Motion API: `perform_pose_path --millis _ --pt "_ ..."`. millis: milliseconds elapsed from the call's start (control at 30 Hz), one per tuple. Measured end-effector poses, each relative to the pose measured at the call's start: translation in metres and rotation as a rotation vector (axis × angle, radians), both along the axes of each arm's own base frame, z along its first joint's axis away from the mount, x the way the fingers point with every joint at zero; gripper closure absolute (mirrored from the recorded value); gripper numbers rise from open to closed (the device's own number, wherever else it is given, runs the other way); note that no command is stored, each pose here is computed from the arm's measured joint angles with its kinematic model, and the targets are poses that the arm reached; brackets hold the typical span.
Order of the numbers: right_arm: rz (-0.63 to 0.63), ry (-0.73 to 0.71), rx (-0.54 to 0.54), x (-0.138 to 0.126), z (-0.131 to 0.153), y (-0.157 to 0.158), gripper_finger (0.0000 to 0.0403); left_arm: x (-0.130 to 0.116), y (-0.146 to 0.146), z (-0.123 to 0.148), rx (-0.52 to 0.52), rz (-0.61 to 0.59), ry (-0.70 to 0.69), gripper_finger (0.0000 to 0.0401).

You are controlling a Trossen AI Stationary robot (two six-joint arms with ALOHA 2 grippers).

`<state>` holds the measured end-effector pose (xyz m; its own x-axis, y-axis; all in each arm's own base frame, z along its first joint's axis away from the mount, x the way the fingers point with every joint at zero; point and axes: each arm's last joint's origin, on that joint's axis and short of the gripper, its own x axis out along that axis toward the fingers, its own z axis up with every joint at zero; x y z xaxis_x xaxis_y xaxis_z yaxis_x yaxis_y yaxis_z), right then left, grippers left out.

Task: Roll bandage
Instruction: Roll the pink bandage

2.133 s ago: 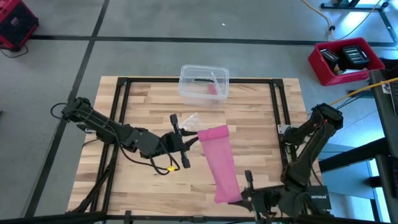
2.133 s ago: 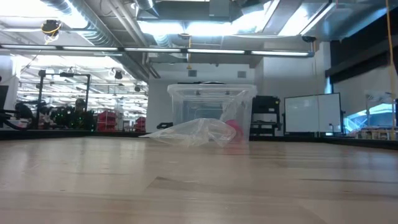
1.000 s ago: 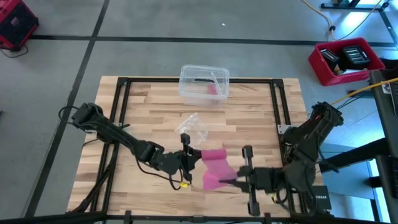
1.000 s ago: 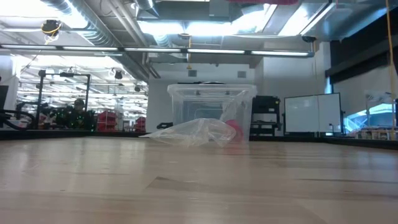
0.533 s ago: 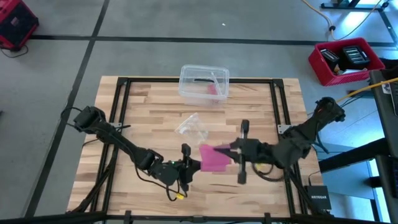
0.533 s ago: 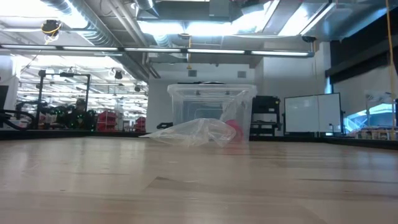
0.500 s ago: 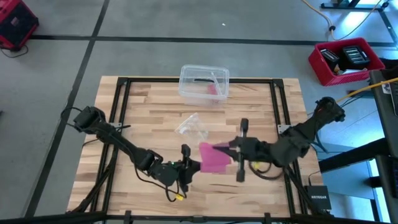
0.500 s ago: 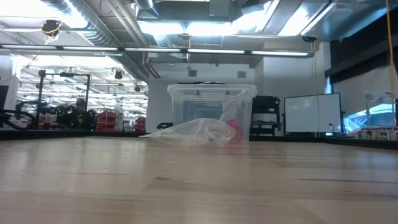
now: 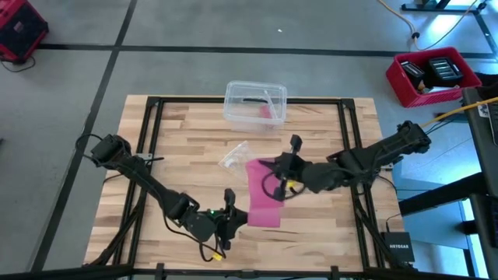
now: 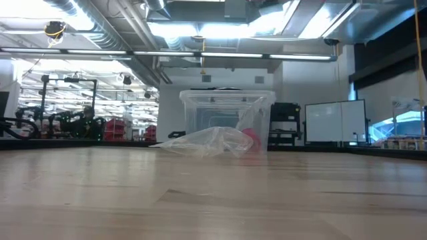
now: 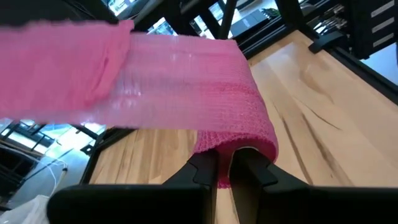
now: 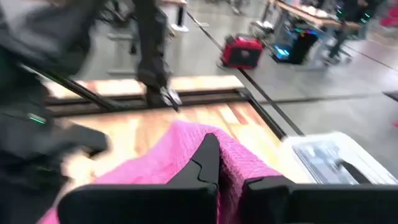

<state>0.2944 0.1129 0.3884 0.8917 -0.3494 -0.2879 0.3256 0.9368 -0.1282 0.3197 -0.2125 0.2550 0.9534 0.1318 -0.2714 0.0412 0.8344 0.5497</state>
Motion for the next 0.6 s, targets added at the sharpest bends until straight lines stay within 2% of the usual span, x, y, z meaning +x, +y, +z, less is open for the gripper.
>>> perform_pose_path --millis 133,333,433,600 --pt "-0.048 0.070 0.022 0.006 -0.028 -0.014 0.0398 -0.003 -0.004 0.000 -0.001 -0.012 -0.001 0.0380" --pt "-0.051 0.117 0.127 0.010 -0.076 -0.025 0.0398 -0.003 -0.006 0.004 0.016 -0.023 -0.030 0.0380" --pt "-0.052 0.107 0.186 0.009 -0.094 -0.024 0.0398 -0.002 -0.006 0.004 0.032 -0.024 -0.036 0.0380" --pt "-0.020 0.127 0.347 0.005 -0.120 -0.023 0.0397 0.000 -0.001 0.004 0.048 0.004 -0.032 0.0380"
